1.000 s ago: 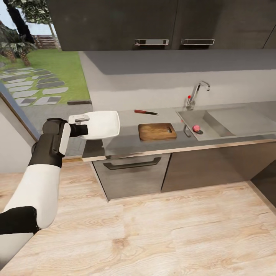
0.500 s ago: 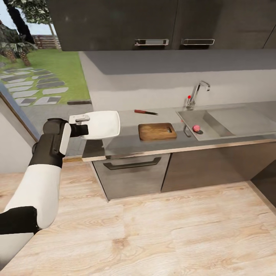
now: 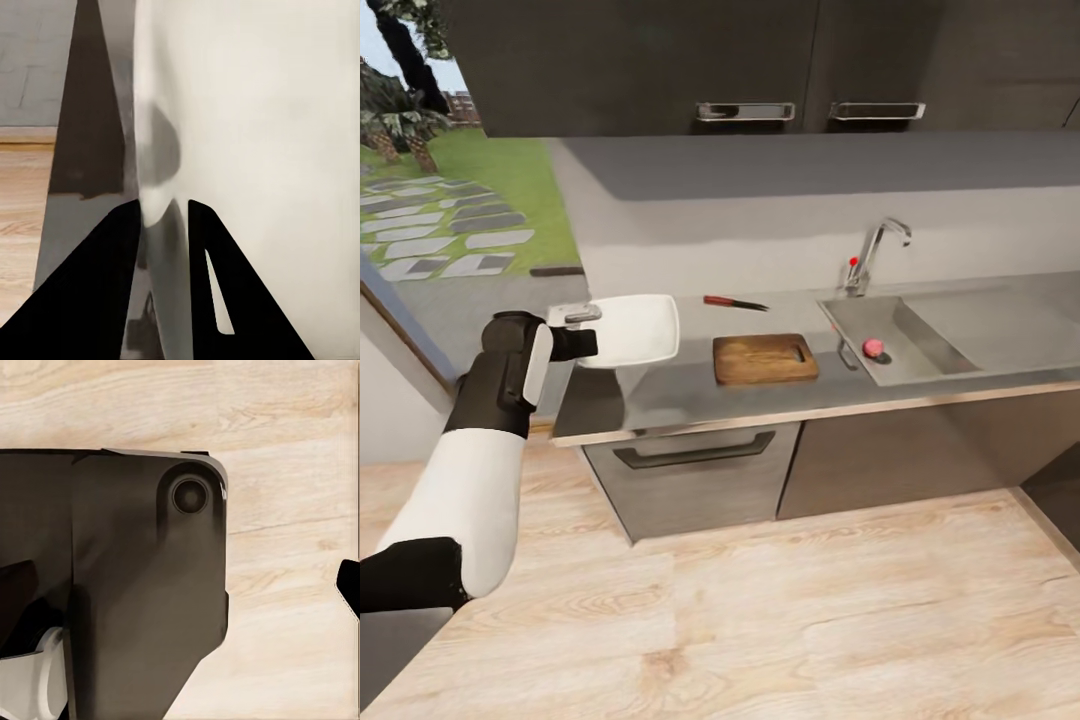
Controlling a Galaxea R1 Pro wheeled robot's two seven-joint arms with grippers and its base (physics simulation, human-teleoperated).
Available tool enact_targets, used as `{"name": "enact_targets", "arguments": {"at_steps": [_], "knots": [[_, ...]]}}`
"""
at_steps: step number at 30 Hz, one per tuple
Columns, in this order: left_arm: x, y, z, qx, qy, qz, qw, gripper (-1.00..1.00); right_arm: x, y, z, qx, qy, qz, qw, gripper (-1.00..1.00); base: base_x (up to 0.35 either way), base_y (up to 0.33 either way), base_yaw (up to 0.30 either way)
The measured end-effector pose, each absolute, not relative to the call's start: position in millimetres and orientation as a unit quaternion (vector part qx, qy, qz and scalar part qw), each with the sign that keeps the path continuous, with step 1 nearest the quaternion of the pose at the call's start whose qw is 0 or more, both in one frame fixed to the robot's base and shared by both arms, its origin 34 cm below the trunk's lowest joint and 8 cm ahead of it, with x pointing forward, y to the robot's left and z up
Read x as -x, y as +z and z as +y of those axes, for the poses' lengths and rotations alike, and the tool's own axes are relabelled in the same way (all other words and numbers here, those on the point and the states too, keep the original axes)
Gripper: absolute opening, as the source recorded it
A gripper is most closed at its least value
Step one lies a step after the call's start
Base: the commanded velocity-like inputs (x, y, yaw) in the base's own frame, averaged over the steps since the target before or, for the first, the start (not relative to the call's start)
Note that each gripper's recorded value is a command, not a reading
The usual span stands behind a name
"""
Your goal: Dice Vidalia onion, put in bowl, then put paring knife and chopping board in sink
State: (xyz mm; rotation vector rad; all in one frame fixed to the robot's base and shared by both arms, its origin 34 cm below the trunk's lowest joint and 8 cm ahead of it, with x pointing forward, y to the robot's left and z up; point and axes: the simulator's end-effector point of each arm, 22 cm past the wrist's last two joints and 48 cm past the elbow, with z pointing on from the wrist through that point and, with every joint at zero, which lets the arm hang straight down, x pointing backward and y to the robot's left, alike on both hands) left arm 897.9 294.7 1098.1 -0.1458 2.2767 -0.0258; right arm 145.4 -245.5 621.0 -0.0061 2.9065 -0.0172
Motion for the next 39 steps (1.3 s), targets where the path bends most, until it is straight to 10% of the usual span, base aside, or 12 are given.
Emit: {"name": "enact_targets", "arguments": {"at_steps": [39], "knots": [[-898,1046,289,0.057,-0.012,0.924,0.378,-1.0,-128,620,-244,0.002,-0.005,0.996,0.094,1.0,0.062,-0.023,0.0]]}}
